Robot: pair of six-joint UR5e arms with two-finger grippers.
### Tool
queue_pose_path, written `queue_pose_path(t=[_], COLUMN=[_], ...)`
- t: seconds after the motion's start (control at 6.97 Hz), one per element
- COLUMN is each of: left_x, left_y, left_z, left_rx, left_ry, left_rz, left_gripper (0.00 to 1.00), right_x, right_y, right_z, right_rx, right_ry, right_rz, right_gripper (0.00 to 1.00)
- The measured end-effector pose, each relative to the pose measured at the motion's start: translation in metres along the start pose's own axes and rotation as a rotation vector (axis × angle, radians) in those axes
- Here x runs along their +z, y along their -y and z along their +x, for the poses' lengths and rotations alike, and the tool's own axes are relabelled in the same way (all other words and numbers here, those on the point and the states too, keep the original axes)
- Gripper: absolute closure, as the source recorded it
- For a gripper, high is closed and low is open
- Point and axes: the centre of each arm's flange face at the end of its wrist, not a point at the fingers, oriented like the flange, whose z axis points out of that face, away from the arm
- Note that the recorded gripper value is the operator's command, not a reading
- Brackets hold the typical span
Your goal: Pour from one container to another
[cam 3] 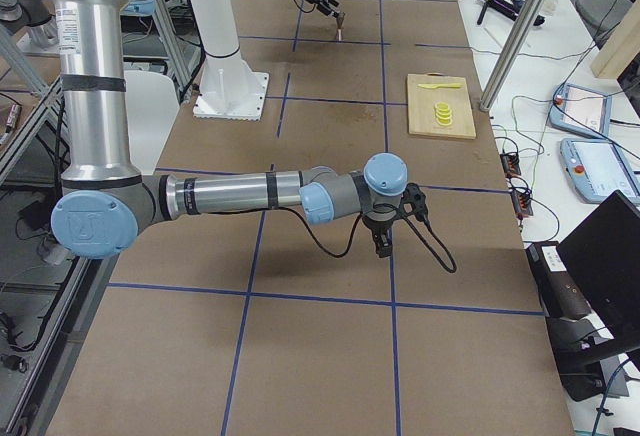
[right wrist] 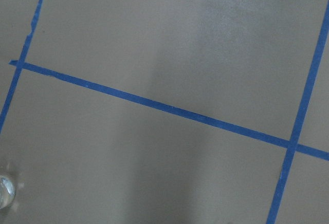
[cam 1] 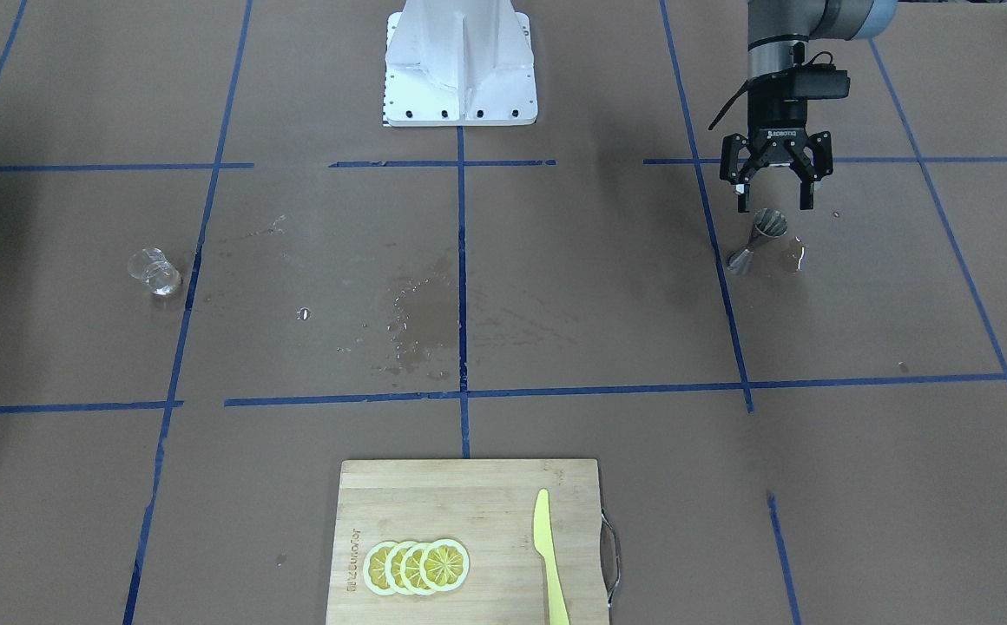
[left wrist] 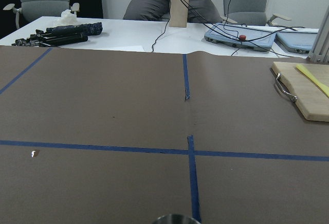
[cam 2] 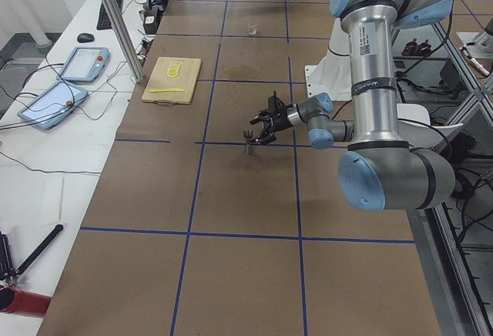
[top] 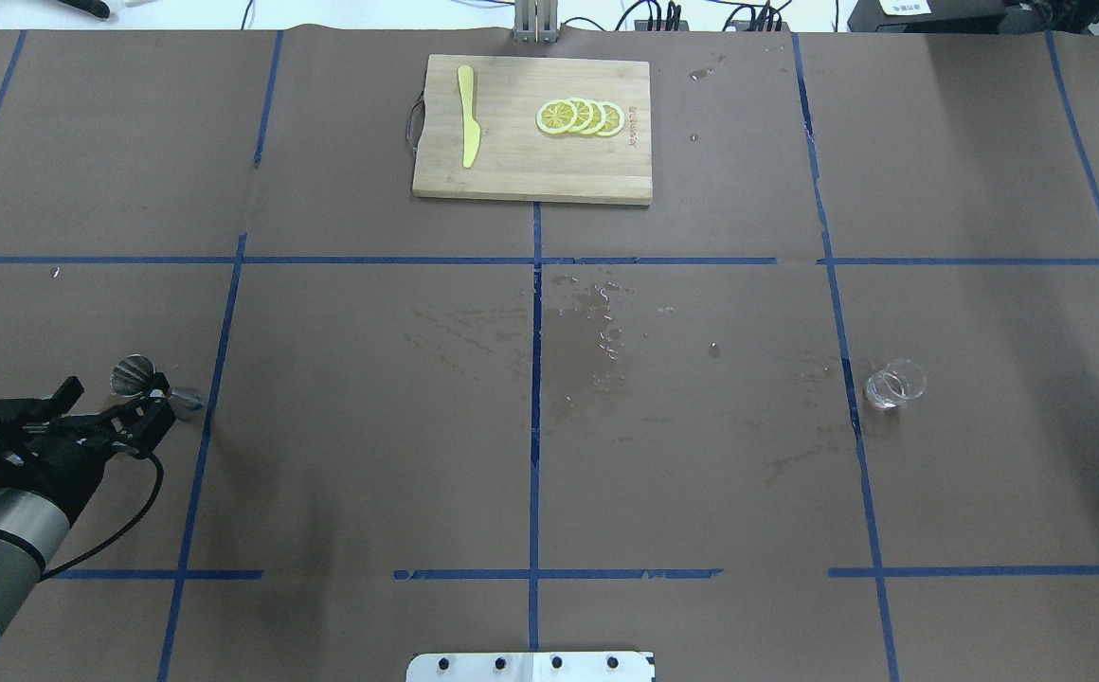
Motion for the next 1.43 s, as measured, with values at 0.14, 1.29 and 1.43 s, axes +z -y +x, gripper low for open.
queue_pose_path(t=[0.14,1.29,1.43], left_x=[0.008,0.048,0.05], left_y=[-0.015,-0.061,-0.064], left_z=[-0.003,0.0,0.001], left_rx=[-0.006,0.009,0.012], left_ry=[0.011,0.05,0.05], left_rz=[0.01,0.148,0.15], left_gripper=[0.0,0.22,0.28], right_x=[0.0,-0.005,-0.005], right_y=[0.0,0.004,0.004], right_z=[-0.001,-0.007,-0.007], right_rx=[-0.001,-0.013,-0.013], right_ry=[0.007,0.013,0.013], right_rz=[0.0,0.01,0.01], right_gripper=[0.0,0.0,0.0])
